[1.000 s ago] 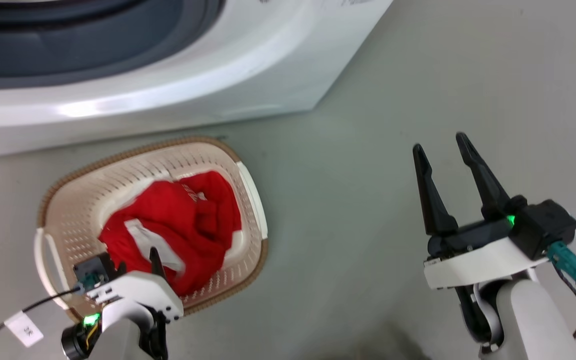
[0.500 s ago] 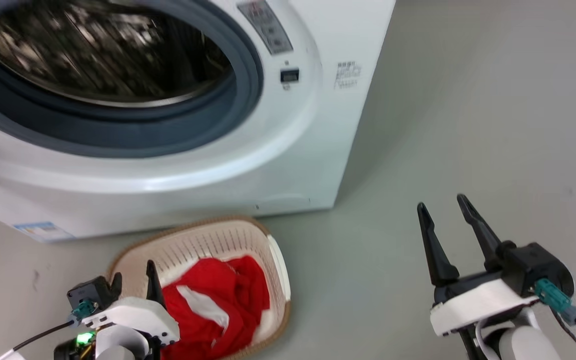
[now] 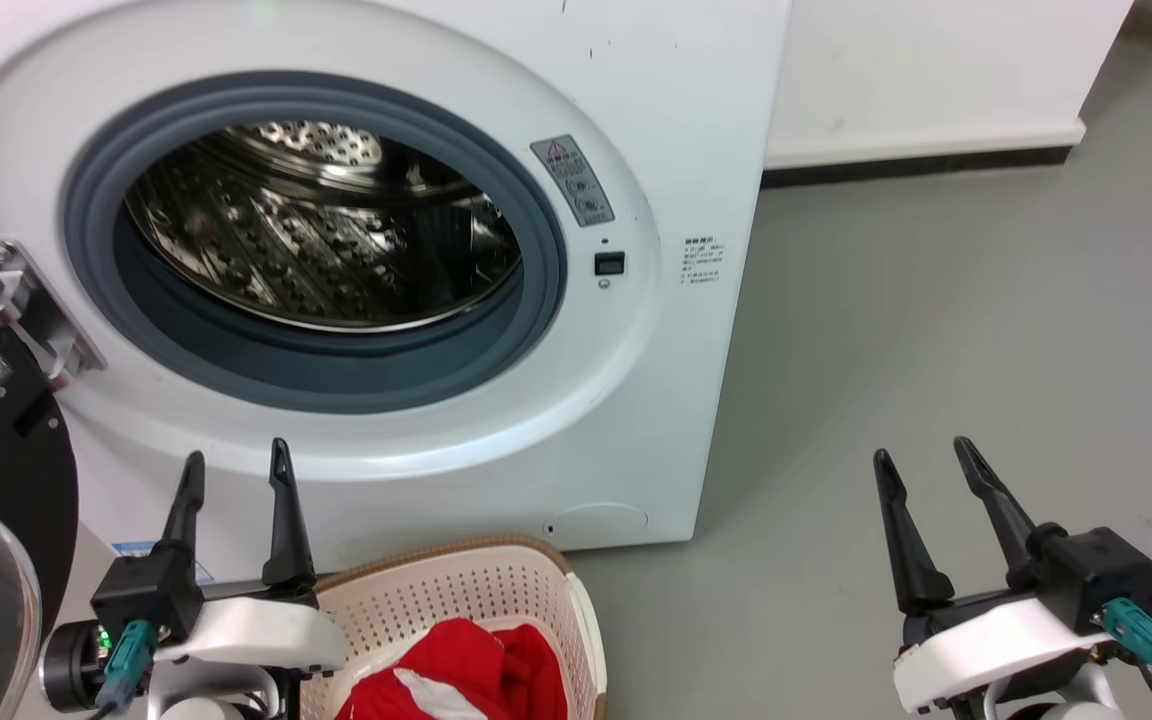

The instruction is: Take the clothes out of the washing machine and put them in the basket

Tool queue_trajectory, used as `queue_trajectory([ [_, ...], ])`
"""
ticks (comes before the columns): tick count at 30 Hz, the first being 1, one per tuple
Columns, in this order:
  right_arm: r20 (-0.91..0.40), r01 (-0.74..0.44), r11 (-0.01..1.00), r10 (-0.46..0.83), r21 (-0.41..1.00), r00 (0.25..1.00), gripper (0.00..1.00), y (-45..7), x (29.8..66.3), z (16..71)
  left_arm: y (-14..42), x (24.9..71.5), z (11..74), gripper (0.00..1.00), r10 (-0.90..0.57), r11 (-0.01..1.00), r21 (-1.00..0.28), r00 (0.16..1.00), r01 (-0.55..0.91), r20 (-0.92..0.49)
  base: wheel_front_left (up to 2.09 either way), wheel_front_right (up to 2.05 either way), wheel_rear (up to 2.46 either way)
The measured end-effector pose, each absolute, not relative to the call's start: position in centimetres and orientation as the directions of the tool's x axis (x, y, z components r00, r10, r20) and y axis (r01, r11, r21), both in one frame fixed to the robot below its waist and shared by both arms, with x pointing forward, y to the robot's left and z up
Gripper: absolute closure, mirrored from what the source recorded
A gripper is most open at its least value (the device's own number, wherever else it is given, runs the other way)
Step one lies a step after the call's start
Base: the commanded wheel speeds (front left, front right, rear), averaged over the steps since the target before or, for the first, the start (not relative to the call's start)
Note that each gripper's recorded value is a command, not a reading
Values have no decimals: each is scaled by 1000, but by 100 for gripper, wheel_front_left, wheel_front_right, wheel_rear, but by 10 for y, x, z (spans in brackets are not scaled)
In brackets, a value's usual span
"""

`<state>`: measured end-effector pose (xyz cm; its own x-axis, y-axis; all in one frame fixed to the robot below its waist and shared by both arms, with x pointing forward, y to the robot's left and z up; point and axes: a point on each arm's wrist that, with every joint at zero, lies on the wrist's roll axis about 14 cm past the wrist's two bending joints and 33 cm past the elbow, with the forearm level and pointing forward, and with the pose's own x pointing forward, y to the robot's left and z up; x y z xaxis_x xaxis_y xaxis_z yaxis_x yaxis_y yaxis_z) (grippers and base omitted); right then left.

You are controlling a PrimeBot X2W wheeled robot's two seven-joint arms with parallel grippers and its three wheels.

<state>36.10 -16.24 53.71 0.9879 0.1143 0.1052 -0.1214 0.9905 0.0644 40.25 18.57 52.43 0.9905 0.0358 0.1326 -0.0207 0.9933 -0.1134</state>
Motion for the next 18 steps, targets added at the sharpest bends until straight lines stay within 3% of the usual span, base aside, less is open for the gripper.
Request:
queue_trajectory([
  [8, 136, -109, 993, 102, 47, 985, 0, -167, 348, 552, 173, 373, 585, 0, -19, 999, -35, 947, 31, 322, 0, 0, 0],
  [18, 133, -97, 995, 91, 35, 987, 0, -170, 336, 552, 165, 342, 563, 0, -44, 999, 2, 971, 44, 234, 0, 0, 0],
])
